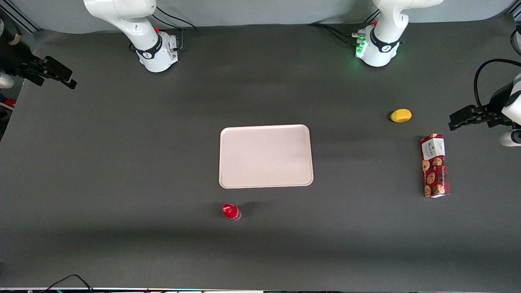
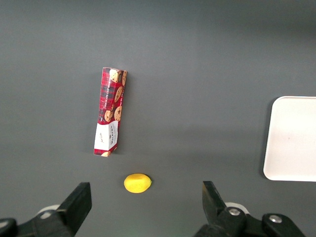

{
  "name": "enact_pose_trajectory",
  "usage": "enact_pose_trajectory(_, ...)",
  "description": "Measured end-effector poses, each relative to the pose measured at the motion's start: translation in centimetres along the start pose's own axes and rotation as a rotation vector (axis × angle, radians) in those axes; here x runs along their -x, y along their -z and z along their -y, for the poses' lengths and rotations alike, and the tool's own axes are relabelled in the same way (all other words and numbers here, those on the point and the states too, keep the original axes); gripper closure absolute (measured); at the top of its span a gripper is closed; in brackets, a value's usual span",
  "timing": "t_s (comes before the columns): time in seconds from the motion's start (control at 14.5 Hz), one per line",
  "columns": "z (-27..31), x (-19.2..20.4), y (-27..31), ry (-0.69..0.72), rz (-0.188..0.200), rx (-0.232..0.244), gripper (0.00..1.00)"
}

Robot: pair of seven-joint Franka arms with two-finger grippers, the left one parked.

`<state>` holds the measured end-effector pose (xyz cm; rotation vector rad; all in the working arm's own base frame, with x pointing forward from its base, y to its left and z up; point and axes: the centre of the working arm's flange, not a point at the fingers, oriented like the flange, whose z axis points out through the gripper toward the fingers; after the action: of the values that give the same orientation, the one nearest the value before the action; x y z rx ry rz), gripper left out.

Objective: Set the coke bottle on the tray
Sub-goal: 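Move the open right gripper toward the red Coca-Cola bottle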

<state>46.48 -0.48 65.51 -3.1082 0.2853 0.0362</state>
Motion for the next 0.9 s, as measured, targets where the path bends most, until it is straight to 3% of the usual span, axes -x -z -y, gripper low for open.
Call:
enact_pose_trajectory(0.55, 1.6, 0.2, -0.1, 0.033, 0.004, -0.001, 0.00)
enact_pose_trajectory(0.9, 12.4, -3.0, 0.3, 0.147, -0.035, -0.002, 0.00)
